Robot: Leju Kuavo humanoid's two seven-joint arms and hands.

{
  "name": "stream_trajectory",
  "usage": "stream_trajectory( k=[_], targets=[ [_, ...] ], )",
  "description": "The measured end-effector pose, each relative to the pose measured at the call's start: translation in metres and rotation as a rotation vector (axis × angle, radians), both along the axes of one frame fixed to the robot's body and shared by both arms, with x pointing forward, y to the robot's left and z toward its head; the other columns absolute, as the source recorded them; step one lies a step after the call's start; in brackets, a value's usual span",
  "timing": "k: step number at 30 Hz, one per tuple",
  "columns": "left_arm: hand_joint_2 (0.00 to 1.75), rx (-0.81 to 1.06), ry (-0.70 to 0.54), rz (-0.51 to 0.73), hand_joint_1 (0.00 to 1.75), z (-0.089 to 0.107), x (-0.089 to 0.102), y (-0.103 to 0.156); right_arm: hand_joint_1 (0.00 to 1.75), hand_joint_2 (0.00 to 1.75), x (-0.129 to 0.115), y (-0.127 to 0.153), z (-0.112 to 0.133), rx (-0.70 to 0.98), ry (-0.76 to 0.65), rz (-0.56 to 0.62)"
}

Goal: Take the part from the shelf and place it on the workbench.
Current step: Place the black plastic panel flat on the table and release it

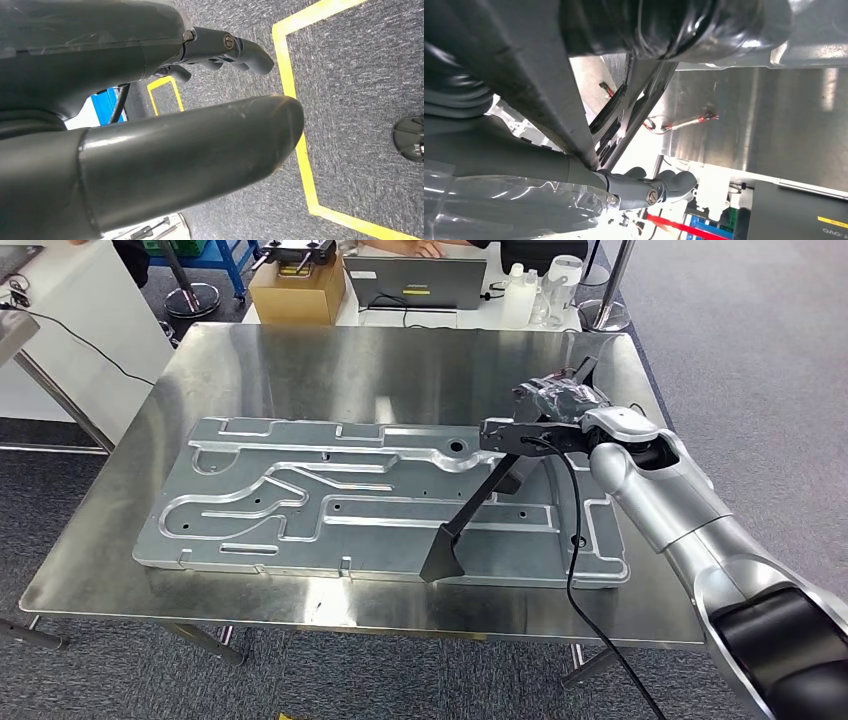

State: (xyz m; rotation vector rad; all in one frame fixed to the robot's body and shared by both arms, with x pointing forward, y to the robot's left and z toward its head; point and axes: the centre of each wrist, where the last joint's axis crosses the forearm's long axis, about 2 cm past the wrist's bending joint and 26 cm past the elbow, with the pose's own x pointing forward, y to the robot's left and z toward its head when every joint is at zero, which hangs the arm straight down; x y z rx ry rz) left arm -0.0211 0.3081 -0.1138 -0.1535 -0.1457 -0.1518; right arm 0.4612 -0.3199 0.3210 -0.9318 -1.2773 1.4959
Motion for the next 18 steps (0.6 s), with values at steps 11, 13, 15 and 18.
stream_trajectory(
  k=[11, 13, 15, 18],
  targets=[
    [0.00, 0.000, 0.000, 0.001, 0.00, 0.0000, -0.0001, 0.0000, 0.00, 0.00, 0.0005, 0.0005, -0.0043, -0.025, 0.013, 0.002],
    [0.00, 0.000, 0.000, 0.001, 0.00, 0.0000, -0.0001, 0.0000, 0.00, 0.00, 0.0006, 0.0003, -0.0045, -0.025, 0.011, -0.002],
    [0.00, -0.001, -0.001, 0.002, 0.00, 0.0000, -0.0001, 0.0000, 0.00, 0.00, 0.0007, 0.0002, -0.0045, -0.022, -0.003, -0.012],
    [0.00, -0.004, -0.001, 0.003, 0.00, 0.0000, -0.0002, 0.0000, 0.00, 0.00, 0.0009, 0.0002, -0.0038, -0.020, -0.022, -0.033]
  ],
)
